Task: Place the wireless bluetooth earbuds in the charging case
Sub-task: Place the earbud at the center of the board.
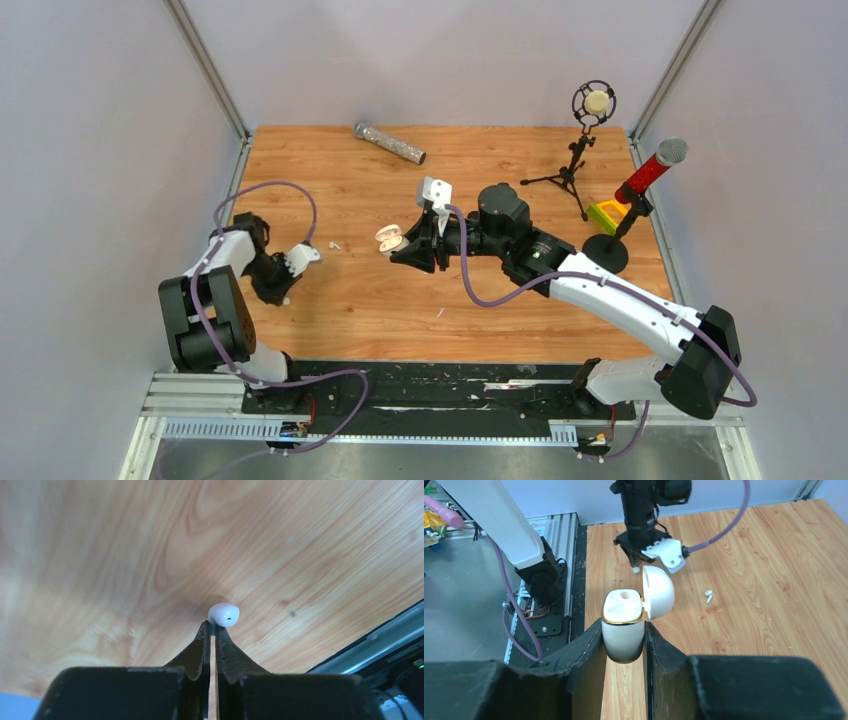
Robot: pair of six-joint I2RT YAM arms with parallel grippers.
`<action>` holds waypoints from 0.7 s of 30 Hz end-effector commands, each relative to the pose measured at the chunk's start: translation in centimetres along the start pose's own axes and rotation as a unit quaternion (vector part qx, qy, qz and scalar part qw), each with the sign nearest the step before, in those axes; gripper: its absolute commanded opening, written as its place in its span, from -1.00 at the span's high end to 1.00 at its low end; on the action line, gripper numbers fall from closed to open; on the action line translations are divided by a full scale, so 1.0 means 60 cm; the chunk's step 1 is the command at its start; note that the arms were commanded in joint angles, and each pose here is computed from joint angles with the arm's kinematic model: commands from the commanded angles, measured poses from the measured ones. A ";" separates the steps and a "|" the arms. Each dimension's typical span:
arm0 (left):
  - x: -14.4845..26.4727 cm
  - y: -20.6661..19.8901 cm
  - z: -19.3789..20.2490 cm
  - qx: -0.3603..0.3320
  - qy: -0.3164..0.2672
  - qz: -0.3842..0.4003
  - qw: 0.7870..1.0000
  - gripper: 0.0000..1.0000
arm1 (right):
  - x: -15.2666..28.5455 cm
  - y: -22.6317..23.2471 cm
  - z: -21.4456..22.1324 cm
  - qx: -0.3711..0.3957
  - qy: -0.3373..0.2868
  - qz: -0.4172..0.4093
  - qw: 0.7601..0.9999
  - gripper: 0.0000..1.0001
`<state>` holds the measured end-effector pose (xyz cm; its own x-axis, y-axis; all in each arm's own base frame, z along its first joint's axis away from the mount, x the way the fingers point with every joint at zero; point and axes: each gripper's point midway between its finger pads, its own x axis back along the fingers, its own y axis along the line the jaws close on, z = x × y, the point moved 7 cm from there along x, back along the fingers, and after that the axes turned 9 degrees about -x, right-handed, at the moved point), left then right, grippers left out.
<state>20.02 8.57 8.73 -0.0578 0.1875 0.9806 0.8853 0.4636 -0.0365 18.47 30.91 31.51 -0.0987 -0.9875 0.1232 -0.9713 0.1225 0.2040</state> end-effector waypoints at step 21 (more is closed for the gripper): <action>-0.082 -0.061 -0.423 0.040 -0.118 0.075 0.989 0.92 | 0.079 0.006 -0.010 0.015 -0.082 0.111 0.990 1.00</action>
<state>27.68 -14.64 9.09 -0.0247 0.3998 0.9163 0.8971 0.4133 -0.1562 17.54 27.23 30.71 -0.2758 -0.9552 0.1073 -0.9395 0.2915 0.1799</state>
